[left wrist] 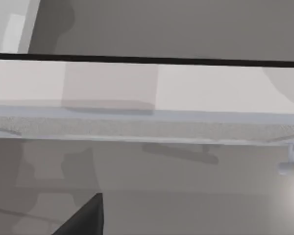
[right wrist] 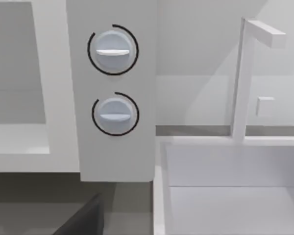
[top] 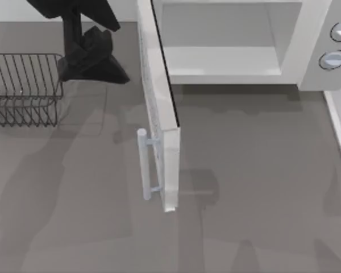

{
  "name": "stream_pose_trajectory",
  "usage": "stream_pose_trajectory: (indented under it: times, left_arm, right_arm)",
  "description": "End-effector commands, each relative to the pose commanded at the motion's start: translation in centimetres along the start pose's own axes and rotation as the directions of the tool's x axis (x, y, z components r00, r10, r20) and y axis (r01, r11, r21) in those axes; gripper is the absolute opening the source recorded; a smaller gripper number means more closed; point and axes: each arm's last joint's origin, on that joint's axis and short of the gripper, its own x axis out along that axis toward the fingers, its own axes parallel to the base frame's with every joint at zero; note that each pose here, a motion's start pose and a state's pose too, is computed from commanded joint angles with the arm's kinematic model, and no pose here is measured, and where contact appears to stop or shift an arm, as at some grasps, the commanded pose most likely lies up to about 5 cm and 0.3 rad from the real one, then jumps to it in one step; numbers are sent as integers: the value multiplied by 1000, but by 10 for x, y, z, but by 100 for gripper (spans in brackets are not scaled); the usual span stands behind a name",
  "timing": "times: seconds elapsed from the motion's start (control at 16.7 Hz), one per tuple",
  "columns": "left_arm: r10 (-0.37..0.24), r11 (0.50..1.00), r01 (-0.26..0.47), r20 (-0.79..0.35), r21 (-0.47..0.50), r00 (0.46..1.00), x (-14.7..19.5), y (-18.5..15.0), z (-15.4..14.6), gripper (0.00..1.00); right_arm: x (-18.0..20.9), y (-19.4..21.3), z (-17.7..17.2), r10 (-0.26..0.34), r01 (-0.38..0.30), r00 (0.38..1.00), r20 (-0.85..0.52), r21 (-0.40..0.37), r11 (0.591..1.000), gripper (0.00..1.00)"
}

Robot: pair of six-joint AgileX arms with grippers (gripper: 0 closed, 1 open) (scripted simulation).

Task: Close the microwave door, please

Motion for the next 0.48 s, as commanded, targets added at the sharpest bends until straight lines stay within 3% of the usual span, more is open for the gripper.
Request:
stream_pose_trajectory:
  times: [0.24, 0.48]
  left_arm:
    - [3, 1000, -3, 0, -2, 1000, 3, 0, 0, 100]
    - [1, 1000, -1, 0, 0, 1000, 36, 2, 1, 100]
  right_arm:
    - [0, 0, 0, 0, 0, 1000, 0, 0, 1000, 100]
    - [0, 0, 0, 0, 0, 1000, 0, 0, 1000, 100]
